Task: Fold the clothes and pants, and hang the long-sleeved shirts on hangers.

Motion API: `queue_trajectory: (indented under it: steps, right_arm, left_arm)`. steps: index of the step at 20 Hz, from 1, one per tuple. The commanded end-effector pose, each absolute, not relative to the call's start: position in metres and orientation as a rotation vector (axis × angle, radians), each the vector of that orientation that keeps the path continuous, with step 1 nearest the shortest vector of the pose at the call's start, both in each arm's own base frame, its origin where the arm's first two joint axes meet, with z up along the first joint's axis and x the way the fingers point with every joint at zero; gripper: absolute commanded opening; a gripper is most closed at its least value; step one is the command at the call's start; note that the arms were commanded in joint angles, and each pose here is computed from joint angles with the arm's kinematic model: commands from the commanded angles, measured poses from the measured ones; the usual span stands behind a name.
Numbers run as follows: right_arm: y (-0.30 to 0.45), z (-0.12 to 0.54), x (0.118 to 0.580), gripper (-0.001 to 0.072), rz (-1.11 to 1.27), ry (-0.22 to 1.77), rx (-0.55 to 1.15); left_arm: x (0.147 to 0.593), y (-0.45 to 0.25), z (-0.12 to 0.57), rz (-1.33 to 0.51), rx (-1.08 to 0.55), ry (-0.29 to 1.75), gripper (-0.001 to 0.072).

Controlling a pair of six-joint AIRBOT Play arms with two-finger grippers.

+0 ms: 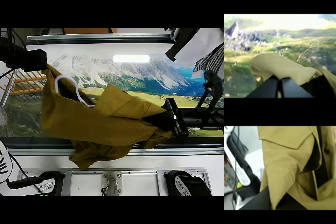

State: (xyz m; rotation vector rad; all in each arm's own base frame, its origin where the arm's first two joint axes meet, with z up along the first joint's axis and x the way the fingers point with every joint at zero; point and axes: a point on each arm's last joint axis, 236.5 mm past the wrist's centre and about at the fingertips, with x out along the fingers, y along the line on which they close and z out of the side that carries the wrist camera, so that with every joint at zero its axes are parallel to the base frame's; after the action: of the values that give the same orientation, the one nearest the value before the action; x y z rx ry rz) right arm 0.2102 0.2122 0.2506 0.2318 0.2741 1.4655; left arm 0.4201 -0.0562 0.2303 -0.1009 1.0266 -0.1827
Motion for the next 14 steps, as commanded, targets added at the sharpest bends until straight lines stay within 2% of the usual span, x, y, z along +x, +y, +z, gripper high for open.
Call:
queue_trajectory:
  steps: [1, 2, 7, 8, 9, 11, 12, 14]
  right_arm:
    - [0.211, 0.289, 0.217, 0.0008, 1.458, 0.138, 0.351]
    - [0.21, 0.294, 0.217, 0.0008, 1.46, 0.12, 0.366]
    - [0.204, 0.312, 0.235, 0.0008, 1.389, 0.048, 0.427]
    - [0.202, 0.317, 0.239, 0.0008, 1.374, 0.022, 0.435]
    - [0.2, 0.322, 0.242, 0.0008, 1.358, -0.011, 0.436]
    - [0.195, 0.327, 0.254, 0.0008, 1.297, -0.038, 0.435]
    - [0.191, 0.329, 0.26, 0.0008, 1.264, -0.058, 0.417]
    - [0.178, 0.34, 0.272, 0.0008, 1.198, -0.114, 0.394]
  left_arm:
    - [0.429, -0.08, 0.247, -0.253, -0.096, 0.934, 0.0577]
    - [0.431, -0.09, 0.255, -0.29, -0.125, 0.89, 0.0659]
    - [0.429, -0.106, 0.328, -0.416, -0.294, 0.65, 0.0652]
    - [0.426, -0.102, 0.335, -0.406, -0.291, 0.631, 0.0572]
    - [0.422, -0.098, 0.341, -0.399, -0.29, 0.616, 0.0426]
    - [0.415, -0.091, 0.351, -0.387, -0.284, 0.588, 0.0079]
    - [0.411, -0.09, 0.356, -0.388, -0.268, 0.573, 0.0011]
    - [0.404, -0.089, 0.364, -0.389, -0.258, 0.552, 0.0013]
